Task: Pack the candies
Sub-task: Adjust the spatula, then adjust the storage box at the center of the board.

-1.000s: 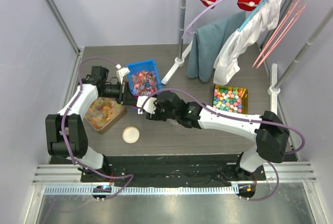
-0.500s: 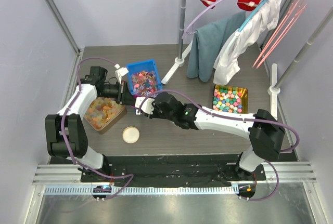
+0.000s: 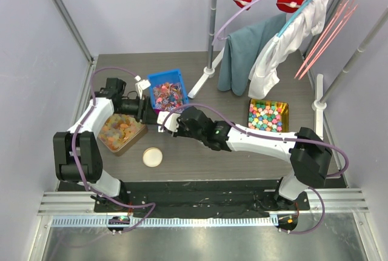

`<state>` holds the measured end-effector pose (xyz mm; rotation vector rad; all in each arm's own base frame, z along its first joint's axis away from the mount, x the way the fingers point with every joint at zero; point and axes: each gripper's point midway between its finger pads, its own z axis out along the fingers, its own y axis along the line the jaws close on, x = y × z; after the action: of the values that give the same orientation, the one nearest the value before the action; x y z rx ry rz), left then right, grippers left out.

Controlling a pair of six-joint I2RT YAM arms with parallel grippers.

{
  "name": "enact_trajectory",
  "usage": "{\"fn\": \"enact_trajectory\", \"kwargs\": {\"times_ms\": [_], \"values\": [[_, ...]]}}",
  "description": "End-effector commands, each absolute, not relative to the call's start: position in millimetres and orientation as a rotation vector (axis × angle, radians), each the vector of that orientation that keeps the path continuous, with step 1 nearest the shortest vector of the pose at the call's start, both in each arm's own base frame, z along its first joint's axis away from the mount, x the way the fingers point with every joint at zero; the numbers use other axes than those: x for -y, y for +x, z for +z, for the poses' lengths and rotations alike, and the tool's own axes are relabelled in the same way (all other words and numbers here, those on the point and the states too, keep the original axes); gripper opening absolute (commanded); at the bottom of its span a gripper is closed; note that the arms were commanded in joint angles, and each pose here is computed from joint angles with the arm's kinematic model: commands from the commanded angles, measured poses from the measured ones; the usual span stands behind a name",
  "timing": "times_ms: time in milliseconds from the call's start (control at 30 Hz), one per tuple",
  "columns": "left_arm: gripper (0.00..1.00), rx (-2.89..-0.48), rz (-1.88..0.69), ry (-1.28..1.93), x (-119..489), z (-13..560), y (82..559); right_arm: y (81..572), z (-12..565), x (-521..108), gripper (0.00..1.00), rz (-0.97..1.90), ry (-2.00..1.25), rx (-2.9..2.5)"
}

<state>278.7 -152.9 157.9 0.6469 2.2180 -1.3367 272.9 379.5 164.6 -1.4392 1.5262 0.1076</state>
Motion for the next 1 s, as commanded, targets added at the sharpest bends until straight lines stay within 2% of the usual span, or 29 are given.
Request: {"fn": "enact_trajectory", "kwargs": {"times_ms": [0,267,533,667,700,733,867,967], "values": [[0.55,-2.197,-1.364,0.658,155.7,170.0,280.9,280.0,195.2,-387.0,0.01,0.128,-1.34,-1.471],[0.71,-2.197,-1.025,0.673,135.6,196.2,320.3,276.9,198.5,-356.8,0.01,0.078,-1.354,-1.528],[0.87,-2.16,-0.619,0.628,100.5,216.5,407.5,297.2,199.2,-312.3,0.01,0.055,-1.357,-1.646],[0.89,-2.149,-0.502,0.705,88.7,217.6,446.8,311.7,195.1,-289.3,0.01,0.054,-1.347,-1.716],[0.96,-2.138,-0.487,0.732,88.9,217.8,453.1,311.3,190.9,-284.6,0.01,0.052,-1.355,-1.738],[0.99,-2.161,-0.463,0.751,85.6,204.3,462.9,311.4,186.0,-282.0,0.01,0.054,-1.371,-1.754],[1.0,-2.106,-0.342,0.887,80.9,215.5,497.3,310.5,173.8,-272.3,0.01,0.084,-1.407,-1.798],[1.0,-2.106,-0.254,1.029,80.3,199.2,511.8,311.1,170.5,-266.4,0.01,0.095,-1.406,-1.816]]}}
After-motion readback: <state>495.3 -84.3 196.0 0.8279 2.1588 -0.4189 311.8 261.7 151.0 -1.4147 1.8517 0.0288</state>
